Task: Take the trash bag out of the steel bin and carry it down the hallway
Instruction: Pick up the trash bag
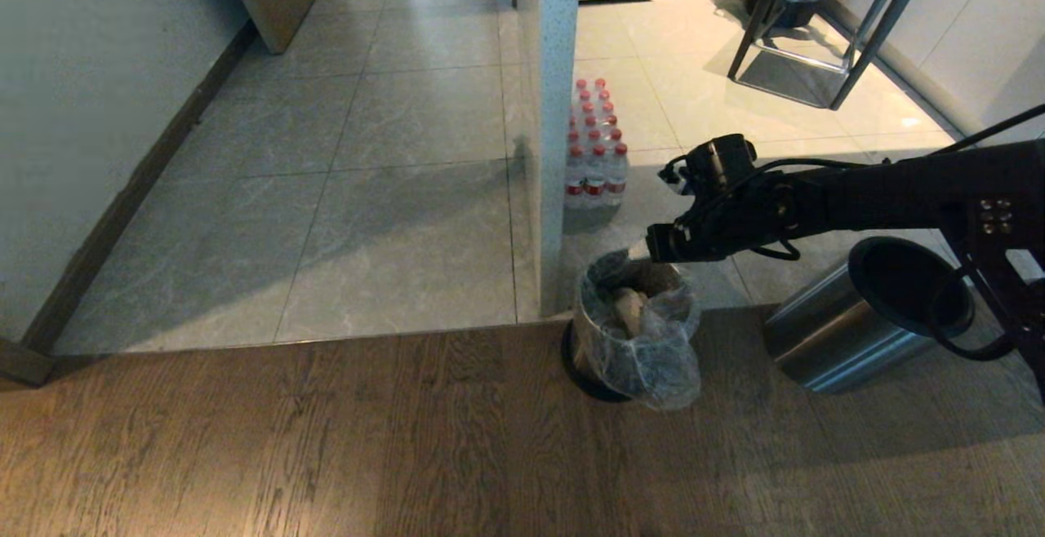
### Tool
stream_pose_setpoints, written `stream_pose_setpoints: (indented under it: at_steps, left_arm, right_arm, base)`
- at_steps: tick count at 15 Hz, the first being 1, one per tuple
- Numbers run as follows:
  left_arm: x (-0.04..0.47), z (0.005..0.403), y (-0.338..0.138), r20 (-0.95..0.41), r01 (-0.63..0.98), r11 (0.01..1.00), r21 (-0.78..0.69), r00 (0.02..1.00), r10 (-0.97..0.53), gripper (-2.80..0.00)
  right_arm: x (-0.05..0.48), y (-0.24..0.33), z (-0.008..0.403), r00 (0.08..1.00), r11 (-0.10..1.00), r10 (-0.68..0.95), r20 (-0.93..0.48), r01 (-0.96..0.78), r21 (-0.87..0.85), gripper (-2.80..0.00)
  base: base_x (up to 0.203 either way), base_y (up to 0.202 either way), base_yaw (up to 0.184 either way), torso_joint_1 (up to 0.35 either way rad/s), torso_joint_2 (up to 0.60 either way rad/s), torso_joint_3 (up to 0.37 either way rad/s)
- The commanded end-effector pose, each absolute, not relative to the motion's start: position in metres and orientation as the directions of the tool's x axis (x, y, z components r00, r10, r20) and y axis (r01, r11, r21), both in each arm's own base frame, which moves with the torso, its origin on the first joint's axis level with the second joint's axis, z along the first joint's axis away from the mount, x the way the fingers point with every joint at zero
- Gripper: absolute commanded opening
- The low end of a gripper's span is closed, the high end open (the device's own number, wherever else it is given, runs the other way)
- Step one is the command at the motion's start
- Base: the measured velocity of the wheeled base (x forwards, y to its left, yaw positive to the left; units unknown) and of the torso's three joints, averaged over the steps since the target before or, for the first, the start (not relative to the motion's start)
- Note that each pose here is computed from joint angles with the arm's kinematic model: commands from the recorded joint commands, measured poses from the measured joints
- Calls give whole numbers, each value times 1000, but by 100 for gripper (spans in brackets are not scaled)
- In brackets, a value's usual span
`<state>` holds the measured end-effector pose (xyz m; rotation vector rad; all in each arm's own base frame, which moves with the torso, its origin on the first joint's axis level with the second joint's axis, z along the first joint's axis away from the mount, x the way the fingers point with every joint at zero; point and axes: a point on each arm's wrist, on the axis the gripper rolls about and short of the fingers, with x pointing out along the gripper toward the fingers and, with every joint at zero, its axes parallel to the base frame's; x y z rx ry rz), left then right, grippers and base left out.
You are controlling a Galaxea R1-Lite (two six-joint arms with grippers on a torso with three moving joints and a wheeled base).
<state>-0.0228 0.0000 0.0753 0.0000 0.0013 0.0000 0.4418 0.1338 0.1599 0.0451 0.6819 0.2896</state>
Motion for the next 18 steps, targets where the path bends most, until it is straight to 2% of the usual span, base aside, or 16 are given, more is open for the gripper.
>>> stream_pose_setpoints:
  at_steps: [1, 3, 8, 12, 18]
  left_arm:
    - [-23, 75, 0, -2, 0, 1000, 0, 1000, 0, -280]
    - [-23, 75, 0, 0, 0, 1000, 0, 1000, 0, -280]
    - [-23, 75, 0, -2, 0, 1000, 0, 1000, 0, -280]
    - [-23, 75, 0, -2, 0, 1000, 0, 1000, 0, -280]
    - [-23, 75, 0, -2, 0, 1000, 0, 1000, 0, -280]
  right_arm:
    - [441, 131, 168, 749, 959, 279, -601, -247, 137, 0]
    - [436, 116, 164, 735, 968, 248, -631, -219, 126, 0]
    - [431, 94, 115, 630, 985, 169, -758, -140, 102, 0]
    - [418, 91, 84, 468, 988, 144, -872, -122, 98, 0]
    - [424, 93, 69, 449, 986, 141, -882, -144, 84, 0]
  base:
    - [0, 0, 0, 0, 0, 0]
    - [0, 0, 0, 0, 0, 0]
    - [0, 0, 0, 0, 0, 0]
    - [0, 0, 0, 0, 0, 0]
    - [0, 0, 0, 0, 0, 0]
